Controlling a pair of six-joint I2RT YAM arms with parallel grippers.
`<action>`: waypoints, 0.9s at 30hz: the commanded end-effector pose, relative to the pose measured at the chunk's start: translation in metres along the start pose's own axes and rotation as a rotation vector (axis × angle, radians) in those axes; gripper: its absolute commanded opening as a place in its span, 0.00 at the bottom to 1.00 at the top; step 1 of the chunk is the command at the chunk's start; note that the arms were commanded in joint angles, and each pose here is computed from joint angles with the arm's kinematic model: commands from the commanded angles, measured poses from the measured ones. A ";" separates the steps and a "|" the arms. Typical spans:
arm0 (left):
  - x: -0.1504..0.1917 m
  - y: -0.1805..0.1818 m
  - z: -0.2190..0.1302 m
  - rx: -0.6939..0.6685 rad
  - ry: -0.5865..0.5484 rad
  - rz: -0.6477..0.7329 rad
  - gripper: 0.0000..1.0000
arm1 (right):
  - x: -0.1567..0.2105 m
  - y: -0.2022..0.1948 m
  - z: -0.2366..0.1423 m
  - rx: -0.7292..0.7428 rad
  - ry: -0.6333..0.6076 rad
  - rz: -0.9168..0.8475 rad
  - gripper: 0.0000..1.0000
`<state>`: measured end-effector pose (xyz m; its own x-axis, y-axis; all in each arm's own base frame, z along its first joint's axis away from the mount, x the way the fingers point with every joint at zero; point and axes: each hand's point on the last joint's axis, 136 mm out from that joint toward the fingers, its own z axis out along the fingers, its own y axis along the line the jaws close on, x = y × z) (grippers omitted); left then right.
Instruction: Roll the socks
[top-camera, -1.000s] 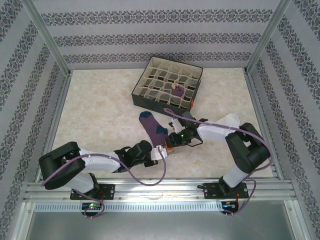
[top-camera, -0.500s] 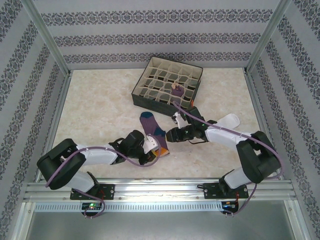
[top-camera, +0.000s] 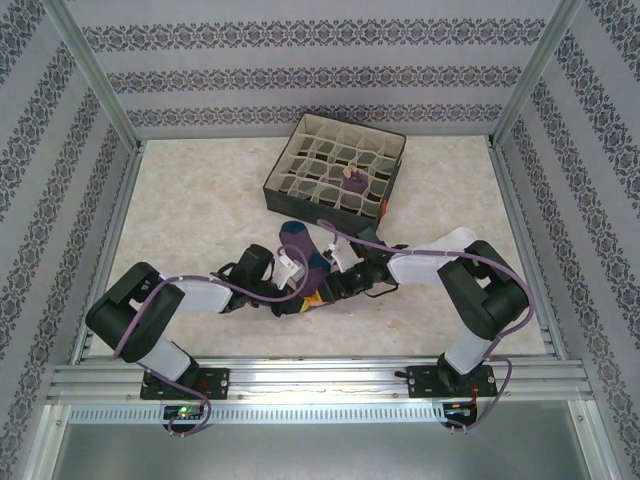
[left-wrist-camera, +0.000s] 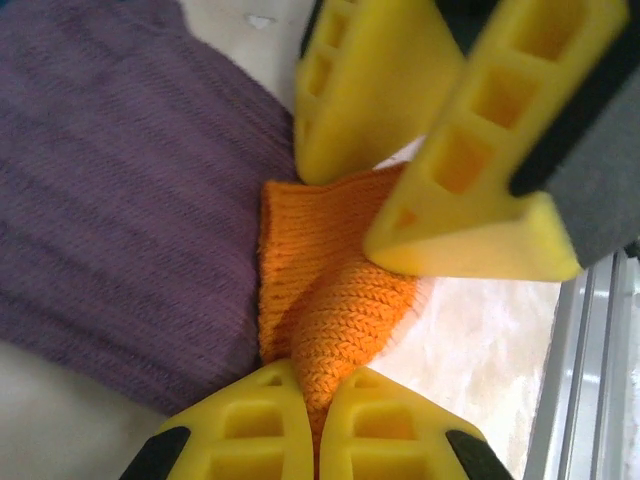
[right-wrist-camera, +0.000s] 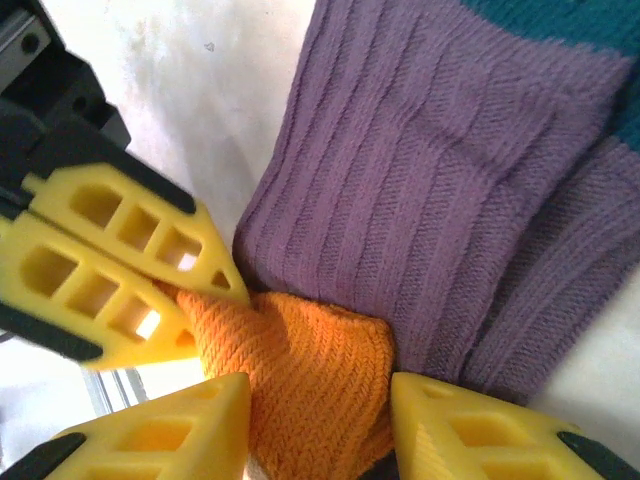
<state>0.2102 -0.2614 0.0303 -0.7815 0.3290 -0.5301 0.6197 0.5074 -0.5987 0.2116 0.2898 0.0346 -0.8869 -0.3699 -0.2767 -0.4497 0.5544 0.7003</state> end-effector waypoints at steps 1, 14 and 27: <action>0.010 0.024 -0.001 -0.048 0.026 -0.181 0.00 | 0.001 0.004 0.004 -0.029 0.019 -0.045 0.43; 0.018 0.048 0.009 -0.058 0.050 -0.341 0.00 | -0.002 0.009 0.007 -0.004 0.028 -0.104 0.38; -0.001 0.038 -0.024 -0.185 -0.034 -0.010 0.25 | 0.001 -0.053 0.010 0.282 0.127 0.150 0.10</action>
<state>0.2387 -0.2443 0.0318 -0.8321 0.2250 -0.5070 0.5312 0.5865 -0.6115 0.2422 0.2968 0.0260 -0.8896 -0.3780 -0.2561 -0.4528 0.6576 0.6021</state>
